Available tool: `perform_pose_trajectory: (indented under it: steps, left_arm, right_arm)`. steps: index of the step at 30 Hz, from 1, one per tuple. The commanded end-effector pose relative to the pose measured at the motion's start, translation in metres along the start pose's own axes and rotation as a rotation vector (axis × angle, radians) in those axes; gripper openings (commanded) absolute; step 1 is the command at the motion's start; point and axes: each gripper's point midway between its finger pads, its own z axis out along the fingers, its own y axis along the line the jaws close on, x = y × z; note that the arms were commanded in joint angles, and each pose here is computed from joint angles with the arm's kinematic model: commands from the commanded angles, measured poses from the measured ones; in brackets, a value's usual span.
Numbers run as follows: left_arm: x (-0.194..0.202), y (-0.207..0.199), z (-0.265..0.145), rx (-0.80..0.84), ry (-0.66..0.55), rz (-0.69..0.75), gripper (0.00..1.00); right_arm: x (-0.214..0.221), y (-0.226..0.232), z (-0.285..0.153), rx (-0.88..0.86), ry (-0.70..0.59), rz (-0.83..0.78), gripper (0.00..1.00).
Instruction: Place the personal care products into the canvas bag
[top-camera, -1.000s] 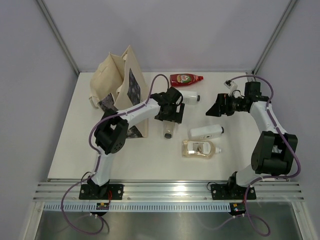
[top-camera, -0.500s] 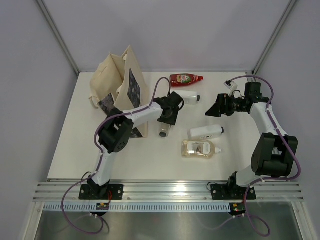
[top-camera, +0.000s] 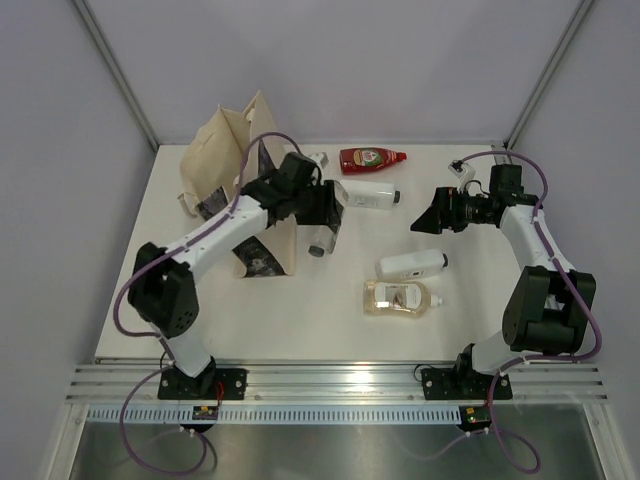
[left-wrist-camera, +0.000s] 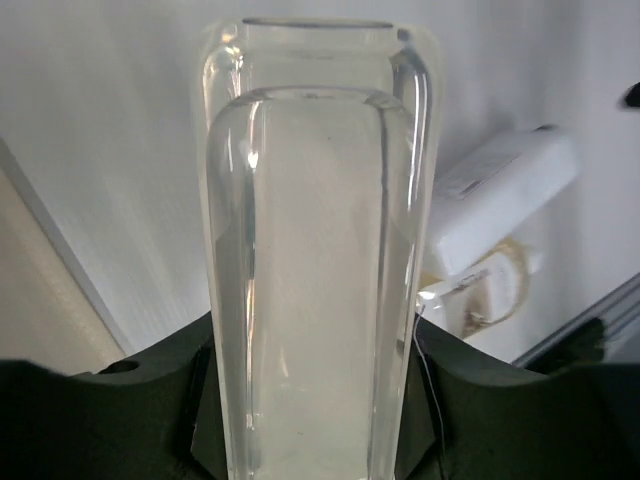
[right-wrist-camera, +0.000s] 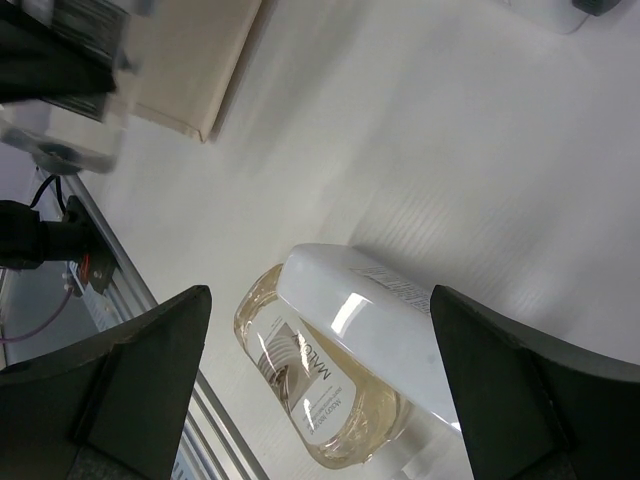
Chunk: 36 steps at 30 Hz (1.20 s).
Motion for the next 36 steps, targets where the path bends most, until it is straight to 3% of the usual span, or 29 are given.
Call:
perform_pose_trajectory:
  steps: [1,7,10,17,24,32,35,36]
  left_arm:
    - [-0.105,-0.063,-0.113,0.273,-0.356,0.0,0.0]
    - [-0.177,-0.038,-0.226,0.17,-0.607,0.0,0.0]
    - [-0.205,0.011,-0.267,0.007,-0.717,-0.027,0.0]
    - [-0.238,0.09,-0.307,-0.206,-0.831,-0.089,0.0]
    - [-0.244,0.138,-0.271,-0.309,-0.752,-0.045,0.0]
    - [-0.222,0.145,-0.224,-0.228,-0.647,-0.031,0.01]
    - [-0.211,0.141,-0.21,-0.174,-0.62,-0.041,0.14]
    - [-0.209,0.139,-0.207,-0.151,-0.615,-0.054,0.27]
  right_arm:
    - [-0.013,0.013,-0.004,-0.03,-0.044,-0.05,1.0]
    - [-0.015,0.013,-0.005,-0.029,-0.048,-0.054,1.0]
    - [-0.014,0.014,-0.004,-0.039,-0.049,-0.049,1.0]
    - [-0.016,0.017,-0.005,-0.047,-0.052,-0.052,0.99]
    - [-0.016,0.022,-0.007,-0.065,-0.047,-0.062,1.0]
    - [-0.008,0.021,-0.006,-0.068,-0.027,-0.061,0.99]
    - [-0.008,0.02,-0.005,-0.073,-0.023,-0.055,1.0]
    - [-0.008,0.02,-0.005,-0.075,-0.022,-0.057,0.99]
